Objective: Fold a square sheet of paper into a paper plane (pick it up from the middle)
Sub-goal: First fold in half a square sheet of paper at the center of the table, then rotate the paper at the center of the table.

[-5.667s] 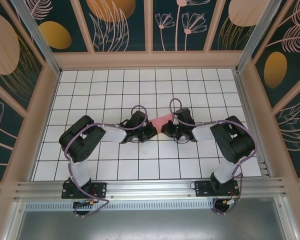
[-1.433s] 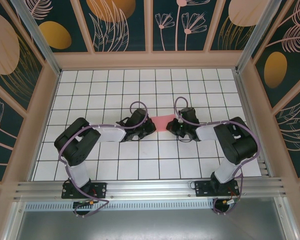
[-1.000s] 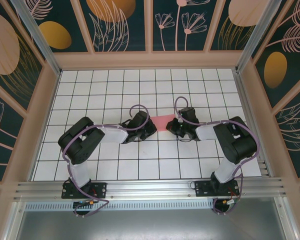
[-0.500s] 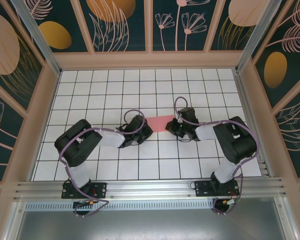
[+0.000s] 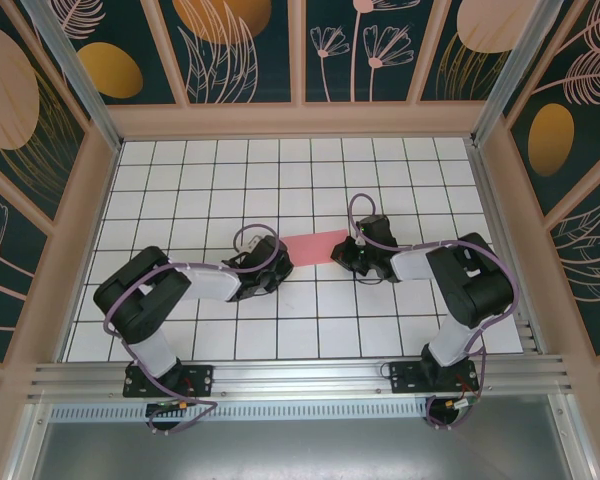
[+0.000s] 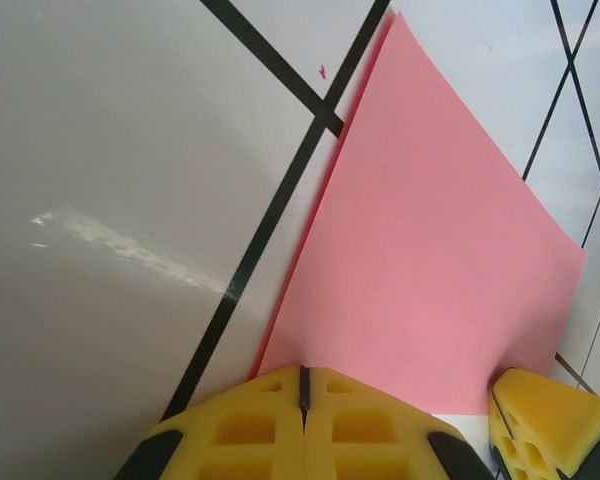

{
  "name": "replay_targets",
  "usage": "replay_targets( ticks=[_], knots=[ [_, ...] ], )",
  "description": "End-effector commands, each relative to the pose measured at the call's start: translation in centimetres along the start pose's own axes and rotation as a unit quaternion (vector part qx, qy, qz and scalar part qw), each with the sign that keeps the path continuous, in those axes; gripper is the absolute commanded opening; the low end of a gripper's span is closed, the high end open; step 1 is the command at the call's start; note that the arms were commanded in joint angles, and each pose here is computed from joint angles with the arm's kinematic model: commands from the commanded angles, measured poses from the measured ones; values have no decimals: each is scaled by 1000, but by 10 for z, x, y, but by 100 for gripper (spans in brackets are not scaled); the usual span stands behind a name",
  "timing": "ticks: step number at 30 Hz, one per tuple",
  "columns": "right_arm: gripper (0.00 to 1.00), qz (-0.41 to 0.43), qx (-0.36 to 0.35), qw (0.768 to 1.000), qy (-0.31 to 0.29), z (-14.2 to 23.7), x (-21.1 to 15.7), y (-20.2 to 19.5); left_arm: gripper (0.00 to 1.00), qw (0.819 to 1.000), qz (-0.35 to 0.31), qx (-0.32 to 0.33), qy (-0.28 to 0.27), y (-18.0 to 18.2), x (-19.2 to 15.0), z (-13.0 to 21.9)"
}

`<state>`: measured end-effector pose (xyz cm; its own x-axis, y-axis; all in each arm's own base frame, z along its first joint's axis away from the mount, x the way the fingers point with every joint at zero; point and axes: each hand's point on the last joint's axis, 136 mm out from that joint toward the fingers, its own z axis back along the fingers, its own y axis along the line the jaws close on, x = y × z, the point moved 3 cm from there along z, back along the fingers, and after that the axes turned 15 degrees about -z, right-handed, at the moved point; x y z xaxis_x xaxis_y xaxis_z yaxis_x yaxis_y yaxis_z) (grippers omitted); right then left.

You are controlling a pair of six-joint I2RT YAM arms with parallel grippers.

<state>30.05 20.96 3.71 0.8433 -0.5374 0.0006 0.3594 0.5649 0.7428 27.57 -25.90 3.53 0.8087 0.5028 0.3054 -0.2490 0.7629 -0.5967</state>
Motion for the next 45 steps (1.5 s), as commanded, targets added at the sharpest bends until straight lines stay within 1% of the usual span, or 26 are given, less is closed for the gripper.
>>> replay_targets(
  ticks=[1,8,11,12,14,15,18,21,23,25,27,32,37,40,43,45],
  knots=[
    [0,-21,-56,998,-13,4,0,-32,0,995,11,101,-12,52,3,8],
    [0,-16,-51,998,-16,6,2,-28,0,994,11,107,-23,58,12,17],
    [0,3,-42,999,-16,8,5,-16,0,995,-5,93,-33,49,22,23],
    [0,16,-33,999,-17,10,7,-7,1,996,-16,86,-36,44,28,25],
    [2,41,-19,999,-25,16,12,13,7,996,-38,77,-39,35,39,30],
    [4,53,-17,998,-32,20,14,23,12,995,-52,74,-43,30,47,33],
    [13,86,-23,995,-51,27,21,49,23,991,-88,85,-51,24,67,41],
    [21,109,-45,991,-61,23,19,64,34,988,-106,92,-59,25,84,48],
    [24,114,-62,989,-65,16,19,71,41,988,-112,92,-59,26,95,52],
    [28,124,-78,987,-59,2,10,79,53,987,-121,91,-58,26,106,55],
    [30,131,-89,986,-50,-13,4,85,62,986,-128,94,-57,27,115,57],
    [31,148,-115,982,-27,-49,-9,96,77,983,-141,105,-57,35,135,60],
    [32,160,-120,980,1,-75,-18,105,88,979,-151,119,-65,41,151,63],
    [32,170,-130,977,25,-86,-27,104,93,977,-162,116,-68,38,158,64],
    [32,185,-131,972,62,-94,-43,99,98,976,-169,120,-71,37,164,65],
    [31,200,-146,965,84,-98,-53,92,98,974,-173,126,-71,36,167,66]
  ],
)
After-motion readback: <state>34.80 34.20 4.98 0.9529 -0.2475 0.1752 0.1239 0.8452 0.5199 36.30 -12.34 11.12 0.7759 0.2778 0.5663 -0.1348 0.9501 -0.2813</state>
